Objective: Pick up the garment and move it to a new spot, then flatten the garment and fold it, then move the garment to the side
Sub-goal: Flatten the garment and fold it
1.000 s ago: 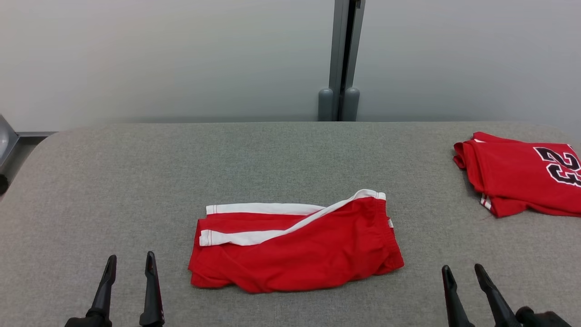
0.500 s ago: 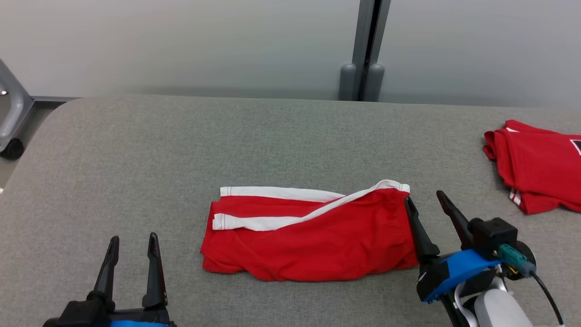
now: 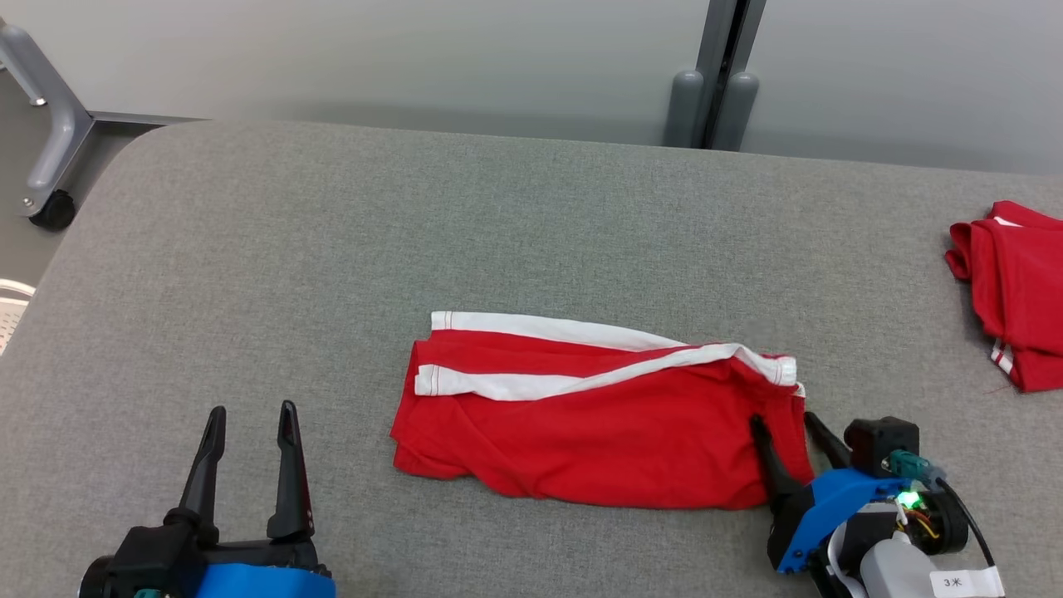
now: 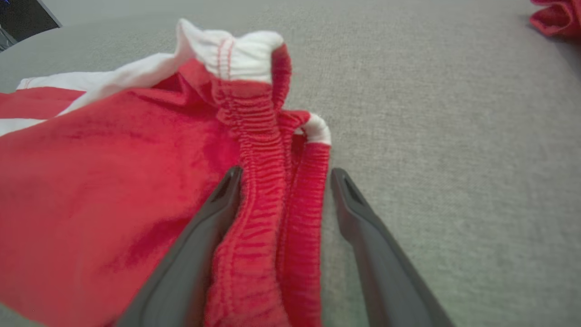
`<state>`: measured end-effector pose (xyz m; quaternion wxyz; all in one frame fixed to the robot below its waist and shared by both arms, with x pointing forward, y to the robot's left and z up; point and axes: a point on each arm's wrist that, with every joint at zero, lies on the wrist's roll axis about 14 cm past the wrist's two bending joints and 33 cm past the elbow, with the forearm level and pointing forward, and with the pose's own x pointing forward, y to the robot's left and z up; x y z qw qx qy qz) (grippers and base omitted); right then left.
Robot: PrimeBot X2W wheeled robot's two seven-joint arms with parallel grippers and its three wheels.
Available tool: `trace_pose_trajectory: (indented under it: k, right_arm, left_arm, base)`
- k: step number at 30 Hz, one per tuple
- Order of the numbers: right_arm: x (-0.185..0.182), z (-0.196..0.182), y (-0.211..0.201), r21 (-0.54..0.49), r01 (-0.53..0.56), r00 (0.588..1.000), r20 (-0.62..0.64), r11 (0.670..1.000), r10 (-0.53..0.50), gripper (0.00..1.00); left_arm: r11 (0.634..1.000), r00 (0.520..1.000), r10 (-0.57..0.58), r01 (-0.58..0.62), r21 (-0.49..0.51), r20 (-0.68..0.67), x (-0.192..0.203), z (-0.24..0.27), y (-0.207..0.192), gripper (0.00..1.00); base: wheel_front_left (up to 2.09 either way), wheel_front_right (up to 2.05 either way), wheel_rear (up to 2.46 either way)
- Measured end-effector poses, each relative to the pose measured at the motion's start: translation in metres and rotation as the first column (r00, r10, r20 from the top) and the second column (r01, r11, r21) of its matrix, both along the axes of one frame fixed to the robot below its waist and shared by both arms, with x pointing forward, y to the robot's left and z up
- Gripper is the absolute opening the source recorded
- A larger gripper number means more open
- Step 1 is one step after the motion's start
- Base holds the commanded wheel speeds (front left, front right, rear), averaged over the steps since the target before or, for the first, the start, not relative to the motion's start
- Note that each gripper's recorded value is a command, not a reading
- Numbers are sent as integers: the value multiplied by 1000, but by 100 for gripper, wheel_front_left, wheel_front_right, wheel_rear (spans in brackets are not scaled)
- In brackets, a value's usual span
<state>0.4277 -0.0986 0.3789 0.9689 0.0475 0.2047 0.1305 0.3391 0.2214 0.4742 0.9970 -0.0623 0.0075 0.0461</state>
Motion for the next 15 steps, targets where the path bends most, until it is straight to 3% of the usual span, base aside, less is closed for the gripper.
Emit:
trace_pose_trajectory:
  k: [6, 7, 8, 9, 15]
  right_arm:
    - [-12, -13, 3, 41, 11, 999, -48, 999, -9, 100]
    - [-13, -14, 5, 49, 9, 999, -53, 999, -6, 87]
    - [-13, -15, 8, 59, 6, 998, -55, 998, -3, 11]
    - [-13, -14, 9, 68, 6, 999, -52, 998, -2, 0]
    - [-9, -8, 12, 93, 12, 999, -31, 996, -9, 0]
  left_arm:
    - [1000, 1000, -9, 9, -6, 0, 2, 0, -3, 100]
    - [1000, 1000, -12, 12, -9, 1, 3, 0, -4, 100]
    - [1000, 1000, -14, 14, -12, 2, 3, 0, -5, 100]
    - [1000, 1000, -16, 16, -13, 3, 4, 0, -5, 100]
    - [1000, 1000, -21, 21, -14, 15, 8, 3, -7, 100]
  base:
    - [0, 0, 0]
    - [0, 0, 0]
    - [0, 0, 0]
    - [0, 0, 0]
    - [0, 0, 0]
